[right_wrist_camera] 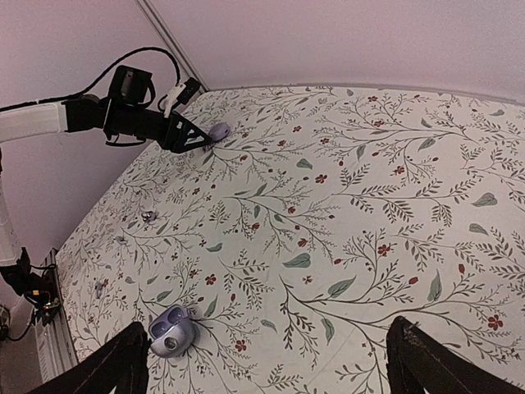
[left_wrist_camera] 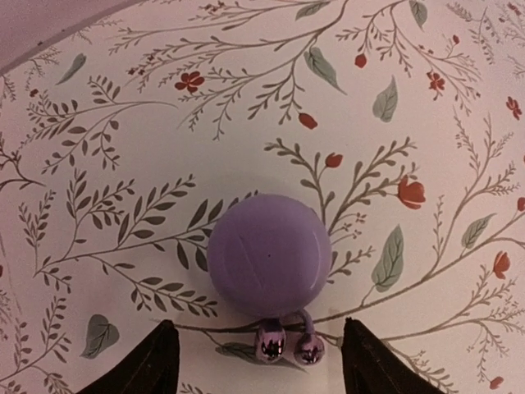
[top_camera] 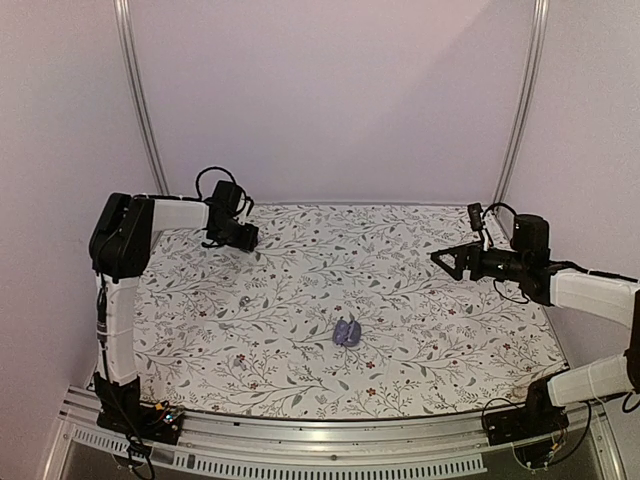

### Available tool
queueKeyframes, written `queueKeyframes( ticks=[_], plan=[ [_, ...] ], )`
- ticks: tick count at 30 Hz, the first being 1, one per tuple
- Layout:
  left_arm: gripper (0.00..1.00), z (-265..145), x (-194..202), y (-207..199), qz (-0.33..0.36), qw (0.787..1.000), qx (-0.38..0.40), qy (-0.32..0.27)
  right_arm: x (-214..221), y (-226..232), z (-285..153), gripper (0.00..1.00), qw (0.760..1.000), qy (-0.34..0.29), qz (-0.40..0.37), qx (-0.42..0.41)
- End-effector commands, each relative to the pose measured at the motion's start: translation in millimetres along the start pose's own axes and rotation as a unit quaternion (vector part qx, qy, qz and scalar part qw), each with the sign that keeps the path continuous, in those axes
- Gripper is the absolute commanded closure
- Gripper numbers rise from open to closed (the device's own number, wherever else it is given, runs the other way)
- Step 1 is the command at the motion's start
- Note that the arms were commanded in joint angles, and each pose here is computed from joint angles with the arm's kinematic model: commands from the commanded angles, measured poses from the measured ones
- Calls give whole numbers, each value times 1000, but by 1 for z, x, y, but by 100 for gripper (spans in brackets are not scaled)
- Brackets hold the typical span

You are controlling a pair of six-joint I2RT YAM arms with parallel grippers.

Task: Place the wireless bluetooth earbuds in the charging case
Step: Move the right earbud to the center of the board.

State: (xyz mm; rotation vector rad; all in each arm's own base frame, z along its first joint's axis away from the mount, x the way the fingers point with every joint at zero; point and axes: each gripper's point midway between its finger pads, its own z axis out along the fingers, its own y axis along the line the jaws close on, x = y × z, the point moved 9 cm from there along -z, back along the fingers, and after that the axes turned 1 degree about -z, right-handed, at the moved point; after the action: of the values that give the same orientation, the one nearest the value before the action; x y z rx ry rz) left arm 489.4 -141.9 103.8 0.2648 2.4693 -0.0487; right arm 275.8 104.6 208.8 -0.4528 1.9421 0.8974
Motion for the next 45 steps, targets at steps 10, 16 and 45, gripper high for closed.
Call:
queueKeyframes(
  ticks=[10, 16, 45],
  plan=[
    [45, 22, 17, -11, 48, 997, 12, 60, 2, -1, 6, 1, 1000, 1, 4, -14],
    [55, 31, 15, -12, 72, 994, -8, 76, 2, 0, 5, 1, 1000, 1, 4, -15],
    [84, -58, 58, -66, -20, 987, 154, 49, -4, 13, 28, 1, 999, 15, 7, -52]
  ],
)
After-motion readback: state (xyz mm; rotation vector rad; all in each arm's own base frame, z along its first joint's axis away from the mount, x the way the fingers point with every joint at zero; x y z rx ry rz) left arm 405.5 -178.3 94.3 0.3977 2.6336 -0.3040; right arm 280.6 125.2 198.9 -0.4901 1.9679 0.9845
